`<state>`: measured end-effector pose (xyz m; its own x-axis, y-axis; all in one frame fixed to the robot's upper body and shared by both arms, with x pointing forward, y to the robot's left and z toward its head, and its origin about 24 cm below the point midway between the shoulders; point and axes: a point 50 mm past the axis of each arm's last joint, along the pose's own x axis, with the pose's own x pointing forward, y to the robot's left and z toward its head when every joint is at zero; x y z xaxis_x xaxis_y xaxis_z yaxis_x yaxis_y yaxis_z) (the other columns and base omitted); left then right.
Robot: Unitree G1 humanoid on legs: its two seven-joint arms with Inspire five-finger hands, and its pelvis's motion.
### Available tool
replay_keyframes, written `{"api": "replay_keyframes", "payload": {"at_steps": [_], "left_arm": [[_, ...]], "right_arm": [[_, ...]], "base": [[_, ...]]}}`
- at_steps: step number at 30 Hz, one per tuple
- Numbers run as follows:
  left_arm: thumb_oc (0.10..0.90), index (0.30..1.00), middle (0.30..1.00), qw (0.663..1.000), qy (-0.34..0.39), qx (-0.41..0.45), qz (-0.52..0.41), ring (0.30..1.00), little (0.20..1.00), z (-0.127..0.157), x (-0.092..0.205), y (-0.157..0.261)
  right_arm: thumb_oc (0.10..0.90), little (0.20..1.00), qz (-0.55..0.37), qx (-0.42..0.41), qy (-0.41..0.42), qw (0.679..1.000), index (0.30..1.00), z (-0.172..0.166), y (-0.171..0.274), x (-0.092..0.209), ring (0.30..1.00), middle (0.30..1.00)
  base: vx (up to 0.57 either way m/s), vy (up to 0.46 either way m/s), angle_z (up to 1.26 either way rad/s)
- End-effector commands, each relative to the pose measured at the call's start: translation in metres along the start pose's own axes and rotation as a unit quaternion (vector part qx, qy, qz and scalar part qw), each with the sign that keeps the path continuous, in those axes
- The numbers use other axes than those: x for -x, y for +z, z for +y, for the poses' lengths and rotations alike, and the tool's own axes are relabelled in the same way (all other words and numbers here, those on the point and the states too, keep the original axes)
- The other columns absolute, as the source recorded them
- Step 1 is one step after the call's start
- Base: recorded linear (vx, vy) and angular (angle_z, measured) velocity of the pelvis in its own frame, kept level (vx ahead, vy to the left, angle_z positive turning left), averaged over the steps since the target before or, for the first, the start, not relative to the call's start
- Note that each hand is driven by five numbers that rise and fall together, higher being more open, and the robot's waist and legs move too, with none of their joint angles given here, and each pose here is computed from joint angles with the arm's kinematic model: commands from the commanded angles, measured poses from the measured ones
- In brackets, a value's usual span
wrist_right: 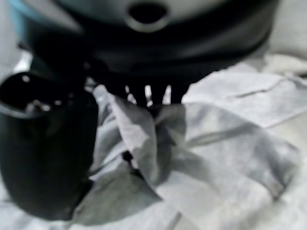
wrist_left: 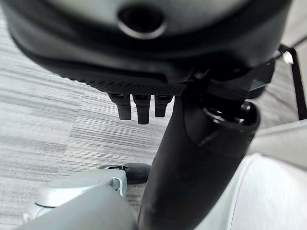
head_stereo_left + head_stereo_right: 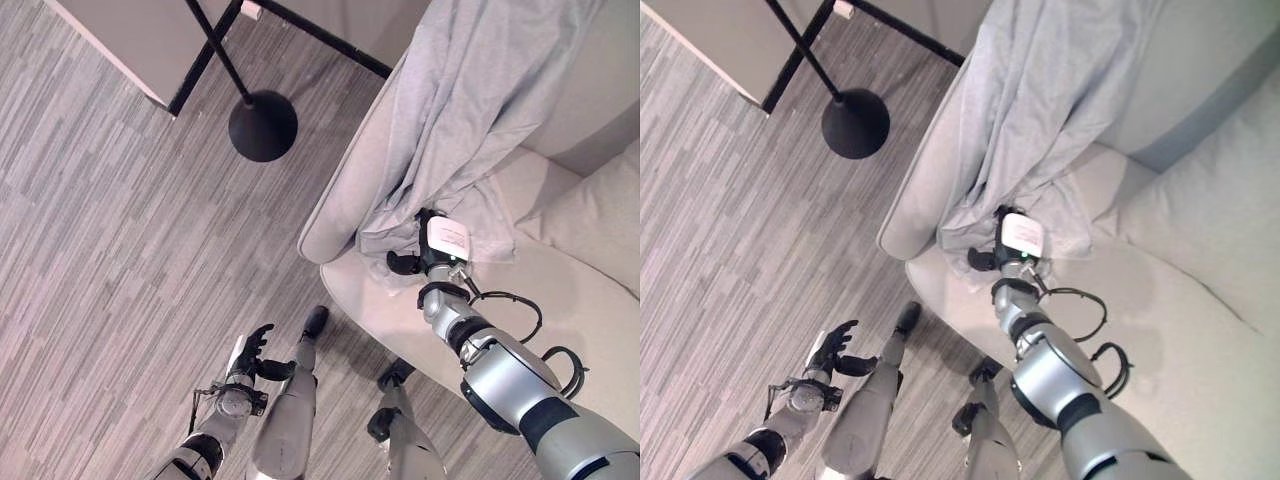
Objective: Hang the clothes on the sofa on the clothes rack.
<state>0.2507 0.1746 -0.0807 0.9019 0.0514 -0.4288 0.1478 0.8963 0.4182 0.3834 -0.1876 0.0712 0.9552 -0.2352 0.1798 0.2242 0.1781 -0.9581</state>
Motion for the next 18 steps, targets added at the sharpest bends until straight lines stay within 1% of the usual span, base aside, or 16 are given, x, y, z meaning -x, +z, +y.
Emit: {"api": "replay_keyframes", "payload": {"at_steps": [1, 2, 5, 10, 12, 13, 15, 16, 17, 18], "left_arm": [[0.8, 0.9, 0.9, 0.996, -0.008, -0.08, -0.039, 0.9, 0.9, -0.001, -0.002, 0.009], [0.8, 0.9, 0.9, 0.996, -0.006, -0.082, -0.04, 0.9, 0.9, -0.001, -0.002, 0.01], [0.8, 0.9, 0.9, 0.996, -0.004, -0.085, -0.034, 0.9, 0.9, 0.0, -0.002, 0.008], [0.8, 0.9, 0.9, 0.997, 0.01, -0.079, -0.013, 0.9, 0.9, 0.0, -0.001, 0.0], [0.8, 0.9, 0.9, 0.997, 0.014, -0.077, -0.006, 0.9, 0.9, 0.001, 0.0, -0.003], [0.8, 0.9, 0.9, 0.997, 0.016, -0.076, 0.0, 0.9, 0.9, 0.003, 0.001, -0.006], [0.8, 0.9, 0.9, 0.997, 0.018, -0.076, 0.017, 0.9, 0.9, 0.005, 0.004, -0.014], [0.8, 0.9, 0.9, 0.997, 0.02, -0.074, 0.021, 0.9, 0.9, 0.005, 0.005, -0.016], [0.8, 0.9, 0.9, 0.997, 0.021, -0.067, 0.042, 0.9, 0.9, 0.006, 0.009, -0.026], [0.8, 0.9, 0.9, 0.997, 0.024, -0.063, 0.049, 0.9, 0.9, 0.006, 0.01, -0.029]], "right_arm": [[0.8, 0.9, 0.034, 0.048, 0.091, 0.994, 0.9, 0.006, -0.019, 0.0, 0.9, 0.9], [0.4, 0.3, 0.041, 0.054, 0.115, 0.991, 0.3, 0.013, -0.022, 0.005, 0.3, 0.3], [0.4, 0.3, 0.041, 0.045, 0.134, 0.989, 0.3, 0.02, -0.021, 0.01, 0.3, 0.3], [0.4, 0.3, 0.052, -0.016, 0.174, 0.983, 0.3, 0.049, -0.019, 0.035, 0.3, 0.3], [0.4, 0.3, 0.06, -0.056, 0.201, 0.976, 0.3, 0.066, -0.017, 0.051, 0.3, 0.3], [0.4, 0.3, 0.069, -0.074, 0.229, 0.968, 0.3, 0.081, -0.019, 0.068, 0.3, 0.3], [0.4, 0.3, 0.093, -0.132, 0.25, 0.955, 0.3, 0.094, -0.018, 0.085, 0.3, 0.3], [0.4, 0.3, 0.103, -0.154, 0.252, 0.95, 0.3, 0.097, -0.017, 0.089, 0.3, 0.3], [0.4, 0.3, 0.148, -0.252, 0.249, 0.923, 0.3, 0.104, -0.015, 0.099, 0.3, 0.3], [0.4, 0.3, 0.169, -0.297, 0.241, 0.908, 0.3, 0.104, -0.015, 0.101, 0.3, 0.3]], "base": [[0.02, 0.037, 0.04], [0.0, 0.0, 0.0], [0.01, 0.006, 0.02], [0.02, 0.006, 0.17], [0.01, -0.016, 0.13], [0.0, -0.037, 0.01], [-0.01, -0.026, -0.24], [-0.07, 0.061, -0.46], [-0.05, 0.079, -0.49], [-0.03, 0.091, -0.41]]}}
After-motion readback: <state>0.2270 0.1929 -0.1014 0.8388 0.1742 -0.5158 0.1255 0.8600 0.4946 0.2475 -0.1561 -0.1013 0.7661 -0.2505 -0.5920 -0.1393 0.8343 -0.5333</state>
